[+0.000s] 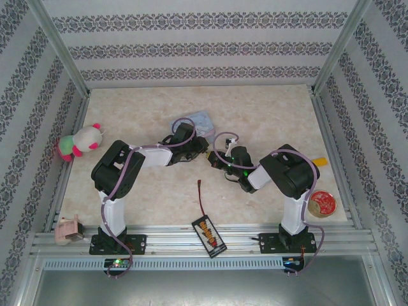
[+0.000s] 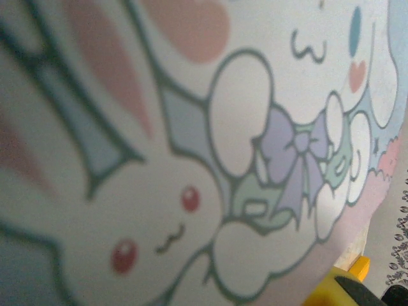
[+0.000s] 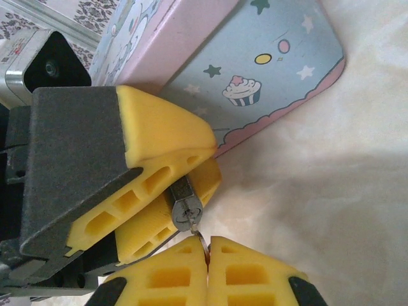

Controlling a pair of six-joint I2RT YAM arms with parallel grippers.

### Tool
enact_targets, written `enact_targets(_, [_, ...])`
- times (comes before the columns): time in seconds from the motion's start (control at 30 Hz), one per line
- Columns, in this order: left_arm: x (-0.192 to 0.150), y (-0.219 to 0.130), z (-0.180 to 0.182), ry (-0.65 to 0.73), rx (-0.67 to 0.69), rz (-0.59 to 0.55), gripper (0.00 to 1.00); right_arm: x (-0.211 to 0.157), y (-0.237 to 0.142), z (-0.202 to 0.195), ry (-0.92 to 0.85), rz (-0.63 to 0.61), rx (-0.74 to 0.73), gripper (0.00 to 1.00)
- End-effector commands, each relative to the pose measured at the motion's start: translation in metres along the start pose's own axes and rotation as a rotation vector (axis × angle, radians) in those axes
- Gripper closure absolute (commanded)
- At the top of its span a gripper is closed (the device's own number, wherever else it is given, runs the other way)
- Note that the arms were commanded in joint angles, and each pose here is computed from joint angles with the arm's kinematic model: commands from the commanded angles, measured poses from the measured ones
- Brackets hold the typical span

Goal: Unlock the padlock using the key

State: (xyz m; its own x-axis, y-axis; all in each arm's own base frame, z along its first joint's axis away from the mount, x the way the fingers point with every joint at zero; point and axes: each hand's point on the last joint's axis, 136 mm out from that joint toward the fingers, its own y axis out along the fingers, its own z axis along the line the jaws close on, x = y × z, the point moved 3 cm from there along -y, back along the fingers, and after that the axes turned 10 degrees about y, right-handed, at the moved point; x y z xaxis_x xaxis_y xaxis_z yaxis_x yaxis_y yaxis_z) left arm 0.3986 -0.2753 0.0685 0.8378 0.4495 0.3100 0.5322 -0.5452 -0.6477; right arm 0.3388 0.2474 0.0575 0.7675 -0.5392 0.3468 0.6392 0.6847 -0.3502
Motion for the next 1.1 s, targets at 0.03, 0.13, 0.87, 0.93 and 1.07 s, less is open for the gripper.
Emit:
enact_targets(0.03, [-0.034, -0.006, -0.014, -0.018, -0.051, 0.143, 0.89, 0.021, 0.001, 0.013, 0.007, -0.059, 0.023, 1.00])
enact_targets(0.13, [-0.034, -0.006, -0.012, -0.019, -0.049, 0.143, 0.89, 0.022, 0.000, 0.011, 0.010, -0.059, 0.020, 1.00])
enact_targets(0.87, [-0.034, -0.003, -0.013, -0.009, -0.072, 0.156, 0.89, 0.038, 0.009, 0.006, 0.011, -0.056, 0.002, 1.00])
enact_targets(0.93, [-0.035, -0.003, -0.014, -0.004, -0.078, 0.161, 0.89, 0.039, 0.012, 0.005, 0.009, -0.053, -0.001, 1.00])
enact_targets(1.07, [-0.036, -0.004, -0.015, 0.002, -0.081, 0.164, 0.89, 0.043, 0.016, 0.006, -0.001, -0.047, 0.006, 1.00])
